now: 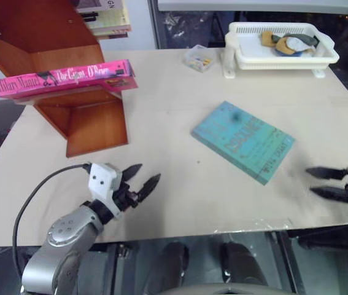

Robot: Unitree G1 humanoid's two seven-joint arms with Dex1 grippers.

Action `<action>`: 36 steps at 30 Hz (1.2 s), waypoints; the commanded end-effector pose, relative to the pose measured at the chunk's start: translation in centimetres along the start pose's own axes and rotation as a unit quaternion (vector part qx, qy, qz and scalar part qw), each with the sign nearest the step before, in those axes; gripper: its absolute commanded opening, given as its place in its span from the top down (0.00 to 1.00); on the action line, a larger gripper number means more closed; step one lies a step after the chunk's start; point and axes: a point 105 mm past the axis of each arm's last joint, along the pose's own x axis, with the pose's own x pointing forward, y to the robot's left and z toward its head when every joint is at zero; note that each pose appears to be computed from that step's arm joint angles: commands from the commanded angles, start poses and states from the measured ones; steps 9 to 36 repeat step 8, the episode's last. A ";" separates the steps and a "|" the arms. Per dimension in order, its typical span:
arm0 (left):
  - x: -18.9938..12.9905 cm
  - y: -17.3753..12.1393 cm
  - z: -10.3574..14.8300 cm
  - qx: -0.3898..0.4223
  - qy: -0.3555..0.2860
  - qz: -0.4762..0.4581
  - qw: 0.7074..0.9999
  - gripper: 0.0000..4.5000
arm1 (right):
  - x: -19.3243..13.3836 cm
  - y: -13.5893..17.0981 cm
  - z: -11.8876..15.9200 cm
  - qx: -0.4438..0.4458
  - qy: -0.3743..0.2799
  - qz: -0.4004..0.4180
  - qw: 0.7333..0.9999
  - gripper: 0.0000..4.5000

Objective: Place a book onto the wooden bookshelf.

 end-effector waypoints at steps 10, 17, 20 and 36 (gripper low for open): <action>-1.1 -1.2 1.2 0.004 -0.010 -0.026 1.000 0.24 | -1.2 -0.3 2.0 -0.074 -0.026 -0.012 0.997 0.00; -1.1 -1.2 1.2 0.004 -0.010 -0.026 1.000 0.24 | -1.2 -0.3 2.0 -0.074 -0.026 -0.012 0.997 0.00; -1.1 -1.2 1.2 0.004 -0.010 -0.026 1.000 0.24 | -1.2 -0.3 2.0 -0.074 -0.026 -0.012 0.997 0.00; -1.1 -1.2 1.2 0.004 -0.010 -0.026 1.000 0.24 | -1.2 -0.3 2.0 -0.074 -0.026 -0.012 0.997 0.00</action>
